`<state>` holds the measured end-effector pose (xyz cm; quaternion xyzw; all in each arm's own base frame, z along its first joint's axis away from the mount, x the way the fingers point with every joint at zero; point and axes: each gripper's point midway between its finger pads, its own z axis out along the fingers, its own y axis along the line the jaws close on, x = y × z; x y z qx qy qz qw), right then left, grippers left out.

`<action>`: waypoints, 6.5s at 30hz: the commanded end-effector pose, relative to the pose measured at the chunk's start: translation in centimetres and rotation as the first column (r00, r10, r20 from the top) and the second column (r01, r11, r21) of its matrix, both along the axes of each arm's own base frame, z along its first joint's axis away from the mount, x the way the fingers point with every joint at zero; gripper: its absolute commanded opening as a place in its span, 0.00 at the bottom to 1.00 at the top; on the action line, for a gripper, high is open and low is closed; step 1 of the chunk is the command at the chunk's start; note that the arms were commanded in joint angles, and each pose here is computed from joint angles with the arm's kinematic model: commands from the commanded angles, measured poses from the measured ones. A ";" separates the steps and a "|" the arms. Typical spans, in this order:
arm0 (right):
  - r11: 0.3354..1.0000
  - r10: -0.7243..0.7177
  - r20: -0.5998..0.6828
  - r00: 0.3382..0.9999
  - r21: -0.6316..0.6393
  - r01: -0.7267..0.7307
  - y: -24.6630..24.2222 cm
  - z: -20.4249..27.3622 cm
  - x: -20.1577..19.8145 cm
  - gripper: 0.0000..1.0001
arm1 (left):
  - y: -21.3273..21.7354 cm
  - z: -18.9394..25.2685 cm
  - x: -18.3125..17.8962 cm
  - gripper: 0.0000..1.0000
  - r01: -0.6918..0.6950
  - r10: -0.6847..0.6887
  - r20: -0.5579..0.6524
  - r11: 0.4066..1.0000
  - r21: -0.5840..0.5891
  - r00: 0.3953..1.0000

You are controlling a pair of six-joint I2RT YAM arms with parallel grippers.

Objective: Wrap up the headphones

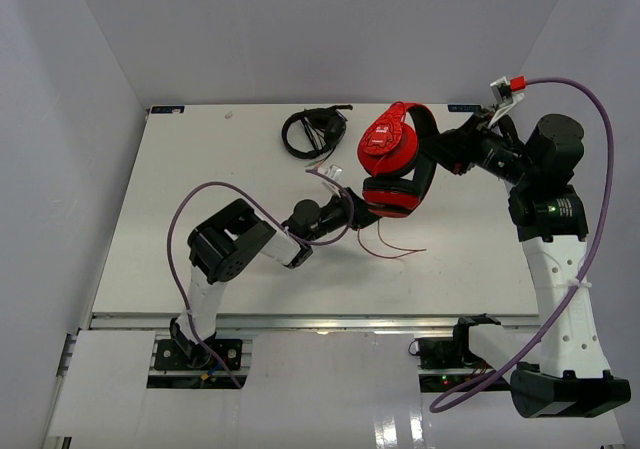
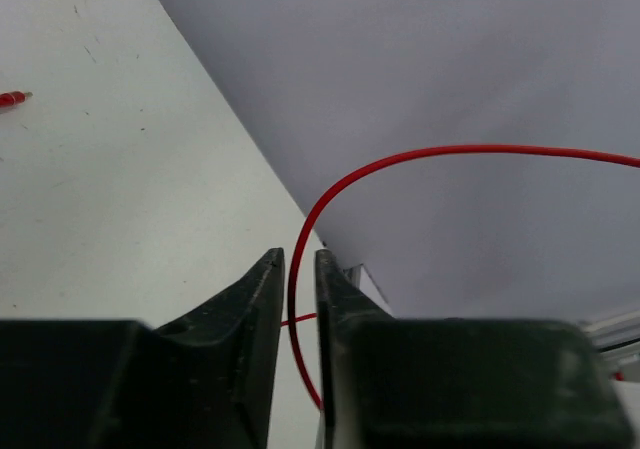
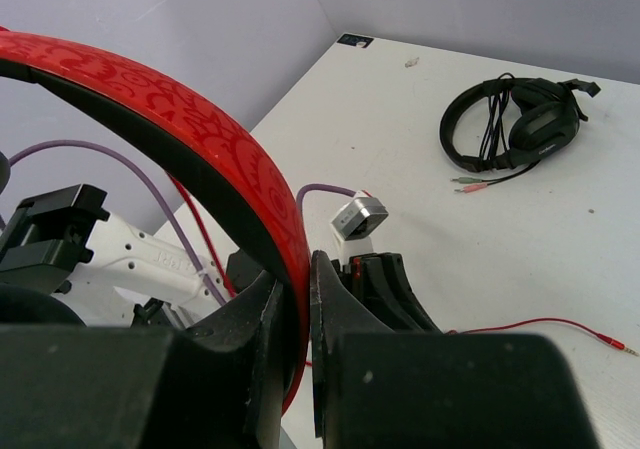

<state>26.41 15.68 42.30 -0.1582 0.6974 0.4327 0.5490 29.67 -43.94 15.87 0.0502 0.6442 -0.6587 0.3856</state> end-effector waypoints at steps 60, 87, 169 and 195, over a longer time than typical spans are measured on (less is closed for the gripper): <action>0.450 -0.579 0.446 0.682 -0.523 0.724 -8.6 -17.8 10.2 0.08 | -2.0 13.7 -18.3 0.00 0.120 -0.383 0.289 0.758 0.641 0.878; 0.791 0.144 0.313 0.939 -0.606 0.081 1.7 -19.4 0.8 0.08 | 10.7 17.3 -1.4 0.00 -0.343 -0.104 0.481 0.573 0.744 0.870; 0.982 -0.017 -0.011 1.000 -0.187 0.014 0.5 -8.5 1.9 0.08 | 5.7 -8.7 3.5 0.95 -0.315 0.144 0.333 0.775 0.547 0.932; 0.987 -0.004 -0.003 1.000 -0.159 0.004 0.7 -7.2 1.0 0.08 | 6.6 -13.9 11.1 0.51 -0.409 0.383 0.237 0.468 0.784 0.893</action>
